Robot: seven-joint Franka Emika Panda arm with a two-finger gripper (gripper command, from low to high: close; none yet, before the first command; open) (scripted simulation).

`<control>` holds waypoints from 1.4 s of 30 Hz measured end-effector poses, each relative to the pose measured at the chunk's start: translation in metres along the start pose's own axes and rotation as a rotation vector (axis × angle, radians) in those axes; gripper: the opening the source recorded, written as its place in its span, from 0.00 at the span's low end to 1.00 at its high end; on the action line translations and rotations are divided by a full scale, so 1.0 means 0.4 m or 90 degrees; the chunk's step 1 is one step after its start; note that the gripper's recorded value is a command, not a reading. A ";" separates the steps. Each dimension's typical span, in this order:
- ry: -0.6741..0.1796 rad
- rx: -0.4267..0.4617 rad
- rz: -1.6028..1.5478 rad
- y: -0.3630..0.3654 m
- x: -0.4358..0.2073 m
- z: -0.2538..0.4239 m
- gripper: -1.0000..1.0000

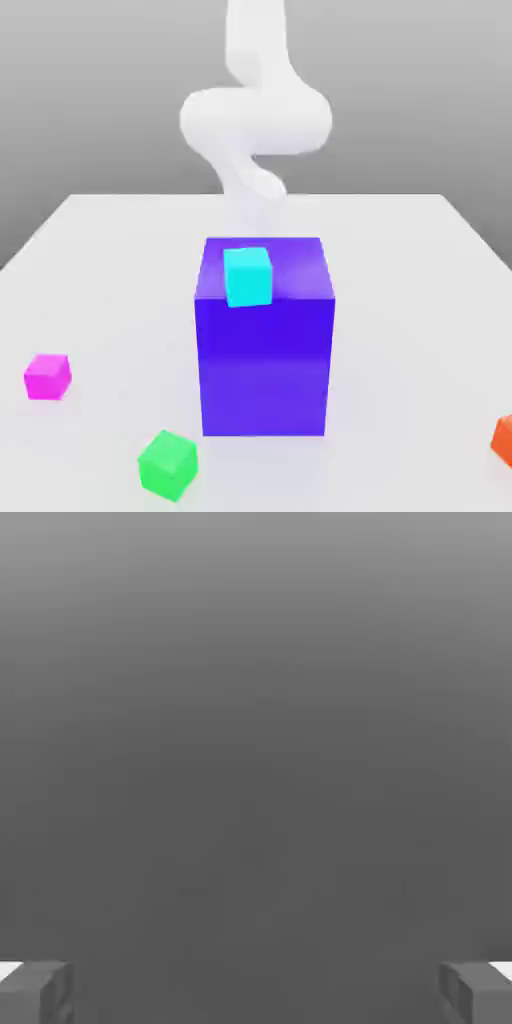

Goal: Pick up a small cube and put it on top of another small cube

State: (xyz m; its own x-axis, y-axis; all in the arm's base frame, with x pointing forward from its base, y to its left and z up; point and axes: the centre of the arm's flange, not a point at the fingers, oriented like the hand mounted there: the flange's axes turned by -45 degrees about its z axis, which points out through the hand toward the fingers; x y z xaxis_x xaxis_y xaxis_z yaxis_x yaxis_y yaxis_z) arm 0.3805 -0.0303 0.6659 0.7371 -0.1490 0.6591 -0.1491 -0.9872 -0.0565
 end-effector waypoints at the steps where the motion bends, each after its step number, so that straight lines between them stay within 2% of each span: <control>1: -0.020 -0.018 0.037 0.034 -0.005 0.060 0.50; 10: -0.166 -0.162 0.365 0.386 -0.194 0.484 0.50; 16: -0.250 -0.255 0.593 0.612 -0.448 0.663 0.50; 20: -0.298 -0.321 0.765 0.753 -0.669 0.724 0.50; 23: -0.335 -0.355 0.861 0.789 -0.817 0.770 0.50; 28: -0.344 -0.365 0.884 0.803 -0.929 0.867 0.50; 29: -0.344 -0.365 0.884 0.803 -0.947 0.885 0.00; 36: -0.343 -0.365 0.884 0.803 -0.951 0.889 0.00; 42: -0.344 -0.363 0.878 0.794 -0.856 0.784 0.00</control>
State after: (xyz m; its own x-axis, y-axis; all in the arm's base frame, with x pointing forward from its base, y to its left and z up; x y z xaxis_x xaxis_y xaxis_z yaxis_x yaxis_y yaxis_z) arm 0.2872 -0.3107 0.1872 -0.0479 -0.9988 0.0025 -0.9988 0.0479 -0.0012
